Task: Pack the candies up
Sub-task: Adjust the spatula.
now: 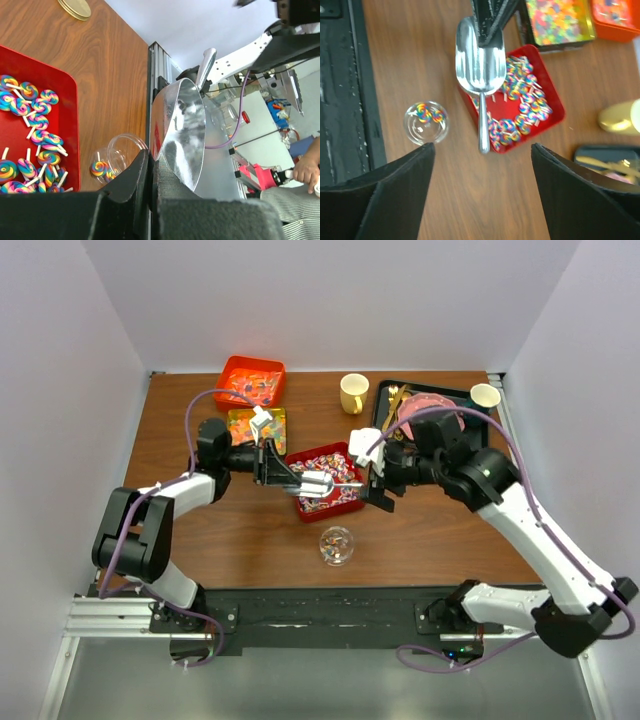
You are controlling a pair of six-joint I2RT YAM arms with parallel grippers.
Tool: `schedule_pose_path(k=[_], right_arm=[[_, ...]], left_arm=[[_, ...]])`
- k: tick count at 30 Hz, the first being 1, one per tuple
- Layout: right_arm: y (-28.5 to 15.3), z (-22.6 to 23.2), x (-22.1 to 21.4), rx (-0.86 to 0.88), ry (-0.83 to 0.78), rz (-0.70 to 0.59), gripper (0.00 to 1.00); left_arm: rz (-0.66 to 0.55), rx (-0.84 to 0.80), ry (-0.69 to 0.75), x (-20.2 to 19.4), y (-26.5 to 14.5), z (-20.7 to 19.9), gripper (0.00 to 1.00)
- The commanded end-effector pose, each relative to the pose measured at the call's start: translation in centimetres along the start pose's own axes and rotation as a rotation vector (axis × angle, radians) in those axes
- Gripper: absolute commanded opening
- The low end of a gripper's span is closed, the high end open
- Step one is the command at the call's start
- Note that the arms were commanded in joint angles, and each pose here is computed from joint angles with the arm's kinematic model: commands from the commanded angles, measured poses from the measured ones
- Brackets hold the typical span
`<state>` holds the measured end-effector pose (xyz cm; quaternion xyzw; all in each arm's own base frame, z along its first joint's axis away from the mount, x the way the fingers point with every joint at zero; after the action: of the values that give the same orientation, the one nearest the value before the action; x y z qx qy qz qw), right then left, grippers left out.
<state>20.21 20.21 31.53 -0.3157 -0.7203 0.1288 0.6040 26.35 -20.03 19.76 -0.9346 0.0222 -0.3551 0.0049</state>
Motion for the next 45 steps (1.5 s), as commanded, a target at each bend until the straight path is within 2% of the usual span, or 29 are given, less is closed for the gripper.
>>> schedule_pose_path(k=[1, 7, 12, 17, 20, 29, 32, 40, 45], right_arm=[[2.9, -0.7, 0.2, 0.107, 0.078, -0.058, 0.77], [5.2, -1.7, -0.3, 0.11, 0.089, -0.068, 0.69], [5.4, -1.6, -0.4, 0.141, 0.055, -0.054, 0.58], [5.3, -1.6, -1.3, 0.145, 0.007, -0.017, 0.52], [5.4, -1.6, -1.4, 0.147, 0.002, -0.012, 0.44], [5.9, -1.2, -2.0, 0.182, -0.019, 0.002, 0.3], [6.0, -1.0, -2.0, 0.195, -0.036, 0.007, 0.26], [6.6, -0.6, -2.0, 0.202, -0.063, 0.015, 0.25], [6.8, -0.6, -1.8, 0.187, -0.05, 0.012, 0.14]], left_arm=[[0.037, -0.048, 0.035, 0.3, -0.4, -0.5, 0.0], [0.038, -0.051, 0.032, 0.3, -0.4, -0.7, 0.0], [0.038, -0.047, 0.018, 0.2, -0.4, -0.4, 0.0], [0.035, -0.045, 0.023, 0.6, -0.3, -0.2, 0.0], [0.036, -0.047, 0.024, 0.6, -0.3, -0.2, 0.0], [0.036, -0.047, 0.026, 0.3, -0.3, -0.5, 0.0], [0.037, -0.048, 0.021, 0.2, -0.4, -0.5, 0.0], [0.033, -0.043, 0.015, 0.4, -0.3, -0.5, 0.0], [0.031, -0.039, 0.014, 0.3, -0.3, -0.3, 0.0]])
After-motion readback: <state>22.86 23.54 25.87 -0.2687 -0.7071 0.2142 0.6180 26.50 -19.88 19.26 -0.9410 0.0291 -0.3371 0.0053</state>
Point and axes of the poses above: each gripper's point midway between its finger pads, its own y axis out along the fingers, its own z axis along the line the jaws close on, x = y × z, the point moved 4 cm from there along -y, back along the fingers, and after that the axes turned 1 degree about y, right-handed, at the moved point
